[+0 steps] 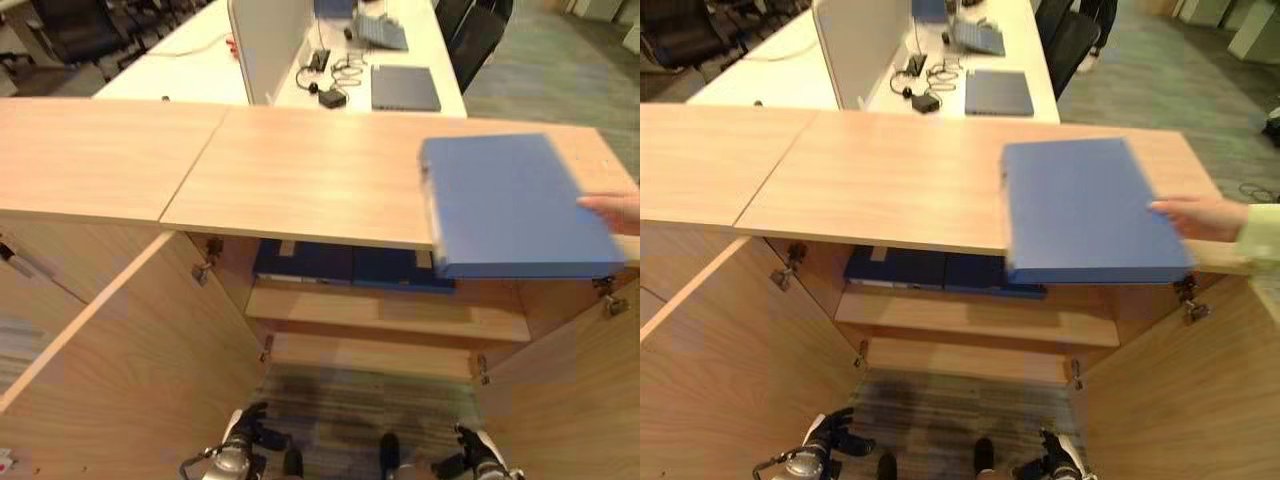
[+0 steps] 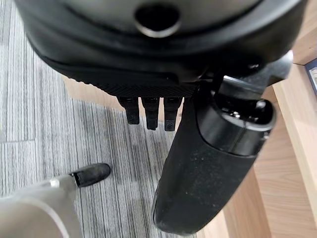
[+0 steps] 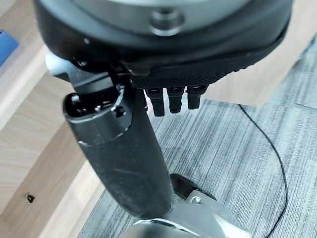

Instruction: Put the empty folder in the office cabinet

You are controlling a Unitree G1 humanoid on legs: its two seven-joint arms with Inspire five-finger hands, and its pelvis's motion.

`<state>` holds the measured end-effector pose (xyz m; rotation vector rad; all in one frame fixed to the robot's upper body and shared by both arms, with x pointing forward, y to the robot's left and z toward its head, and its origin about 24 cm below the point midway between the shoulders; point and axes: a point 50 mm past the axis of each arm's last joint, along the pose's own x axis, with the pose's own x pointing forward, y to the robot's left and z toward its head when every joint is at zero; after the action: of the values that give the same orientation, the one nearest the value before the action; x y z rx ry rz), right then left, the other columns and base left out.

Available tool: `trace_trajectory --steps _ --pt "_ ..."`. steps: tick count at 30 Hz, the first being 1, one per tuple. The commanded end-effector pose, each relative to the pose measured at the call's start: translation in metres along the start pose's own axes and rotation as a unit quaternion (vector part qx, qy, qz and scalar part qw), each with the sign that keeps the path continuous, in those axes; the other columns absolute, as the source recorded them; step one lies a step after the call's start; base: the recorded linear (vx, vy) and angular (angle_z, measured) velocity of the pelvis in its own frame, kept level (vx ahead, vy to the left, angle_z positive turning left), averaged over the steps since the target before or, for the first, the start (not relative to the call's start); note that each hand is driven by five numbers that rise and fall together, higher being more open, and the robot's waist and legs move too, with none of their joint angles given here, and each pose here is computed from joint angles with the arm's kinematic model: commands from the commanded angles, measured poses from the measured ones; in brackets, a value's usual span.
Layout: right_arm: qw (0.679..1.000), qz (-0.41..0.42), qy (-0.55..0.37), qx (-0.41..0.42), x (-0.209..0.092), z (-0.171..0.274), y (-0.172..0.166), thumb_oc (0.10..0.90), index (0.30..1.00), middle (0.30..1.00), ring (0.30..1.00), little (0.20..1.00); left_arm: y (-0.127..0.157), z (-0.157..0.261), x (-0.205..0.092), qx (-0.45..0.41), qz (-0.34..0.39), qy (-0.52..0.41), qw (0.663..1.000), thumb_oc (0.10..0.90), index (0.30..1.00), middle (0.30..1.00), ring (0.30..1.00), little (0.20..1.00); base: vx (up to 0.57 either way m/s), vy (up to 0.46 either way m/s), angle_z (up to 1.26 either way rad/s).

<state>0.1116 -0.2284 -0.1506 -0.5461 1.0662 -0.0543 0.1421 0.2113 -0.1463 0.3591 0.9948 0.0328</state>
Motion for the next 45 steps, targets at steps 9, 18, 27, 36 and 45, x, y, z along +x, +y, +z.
trace_trajectory --steps 9,18,27,36,45 --pt "1.0 0.0 0.012 -0.008 0.003 -0.001 0.0 0.8 0.9 0.9 0.9 0.9 -0.002 0.002 0.002 0.039 -0.007 -0.002 0.999 0.8 0.9 0.9 0.9 0.9 0.01 -0.005 -0.06" --pt "1.0 0.008 0.02 -0.005 0.001 -0.006 0.006 0.8 0.9 0.9 0.9 0.9 -0.003 0.002 0.001 0.044 -0.002 -0.009 0.999 0.8 0.9 0.9 0.9 0.9 0.0 0.0 0.0" --pt "1.0 0.0 0.008 0.004 0.0 -0.006 0.004 0.8 0.9 0.9 0.9 0.9 0.014 0.028 0.0 0.078 0.019 -0.091 0.993 0.8 0.9 0.9 0.9 0.9 0.0 0.003 0.0" --pt "1.0 -0.01 -0.006 0.02 -0.004 -0.013 -0.001 0.8 0.9 0.9 0.9 0.9 0.077 0.097 -0.073 0.085 0.125 -0.376 0.914 0.8 0.9 0.9 0.9 0.9 -0.02 -0.019 0.16" --pt "1.0 -0.018 0.018 0.018 -0.011 -0.029 0.014 0.8 0.9 0.9 0.9 0.9 0.107 0.15 -0.149 0.114 0.349 -0.552 0.749 0.8 0.9 0.9 0.9 0.9 0.0 -0.055 0.1"
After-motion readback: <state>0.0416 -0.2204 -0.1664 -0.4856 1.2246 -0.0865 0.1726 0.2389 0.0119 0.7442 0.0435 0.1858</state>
